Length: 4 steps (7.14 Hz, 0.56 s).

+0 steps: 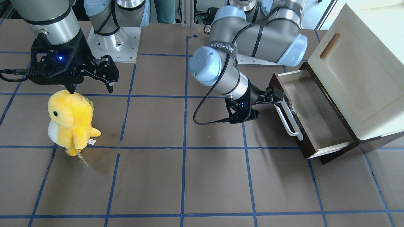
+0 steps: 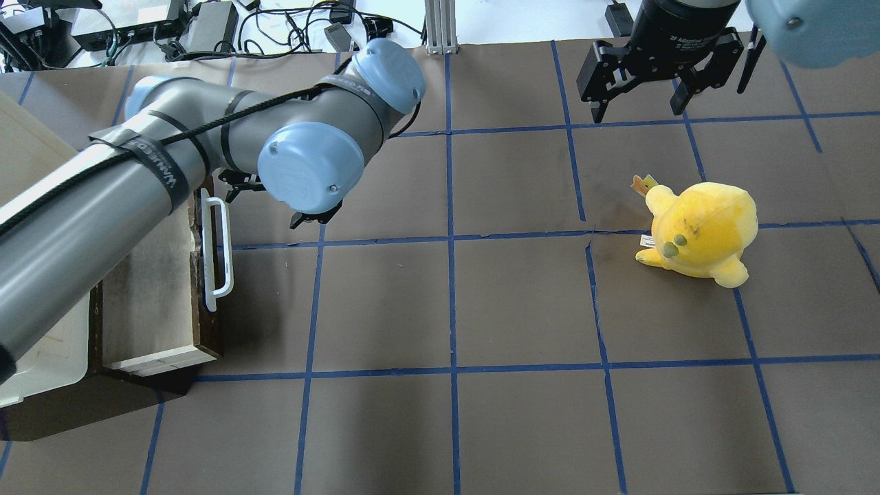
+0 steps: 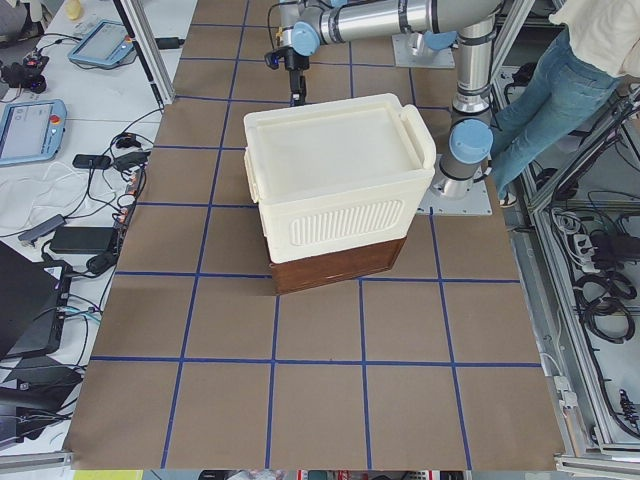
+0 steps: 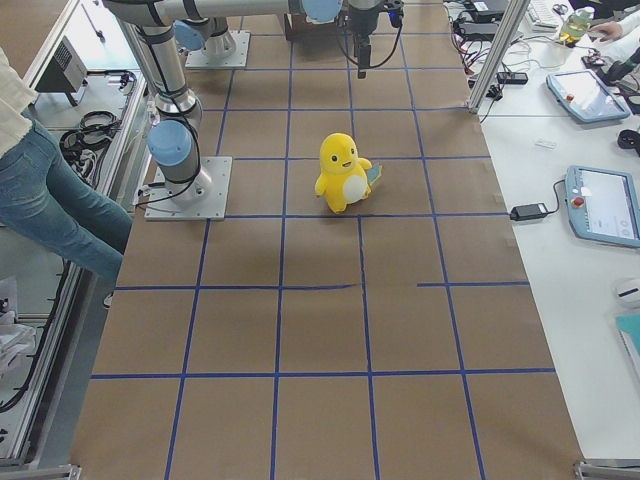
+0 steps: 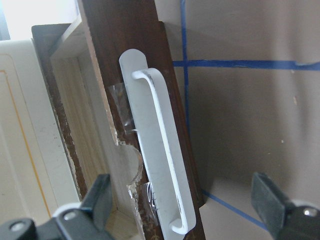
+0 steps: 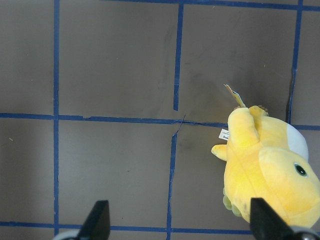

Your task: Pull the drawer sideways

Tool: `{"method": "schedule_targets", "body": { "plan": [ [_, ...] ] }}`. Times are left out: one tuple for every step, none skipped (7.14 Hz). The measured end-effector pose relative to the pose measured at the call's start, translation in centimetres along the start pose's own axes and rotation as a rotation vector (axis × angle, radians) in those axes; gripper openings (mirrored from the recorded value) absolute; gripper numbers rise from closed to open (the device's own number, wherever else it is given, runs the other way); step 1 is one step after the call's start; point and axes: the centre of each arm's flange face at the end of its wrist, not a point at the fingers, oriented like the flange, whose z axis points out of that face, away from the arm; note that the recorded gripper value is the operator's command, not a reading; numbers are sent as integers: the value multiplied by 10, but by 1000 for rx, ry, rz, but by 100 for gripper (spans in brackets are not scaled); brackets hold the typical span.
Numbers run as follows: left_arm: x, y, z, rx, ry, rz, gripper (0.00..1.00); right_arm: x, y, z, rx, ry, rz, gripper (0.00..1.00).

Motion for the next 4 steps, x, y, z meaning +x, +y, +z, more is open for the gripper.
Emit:
{"method": "schedule_targets", "body": {
  "plan": [
    [-29,11,-29,35,130,4,100,0,0,0,0,-1,0,100],
    [-56,24,-47,60,254,-10,100,0,0,0,0,-1,0,100],
    [-80,36,-57,70,376,-35,100,0,0,0,0,-1,0,100],
    [-104,44,-62,70,486,-60,100,0,0,0,0,-1,0,100]
  ]
}}
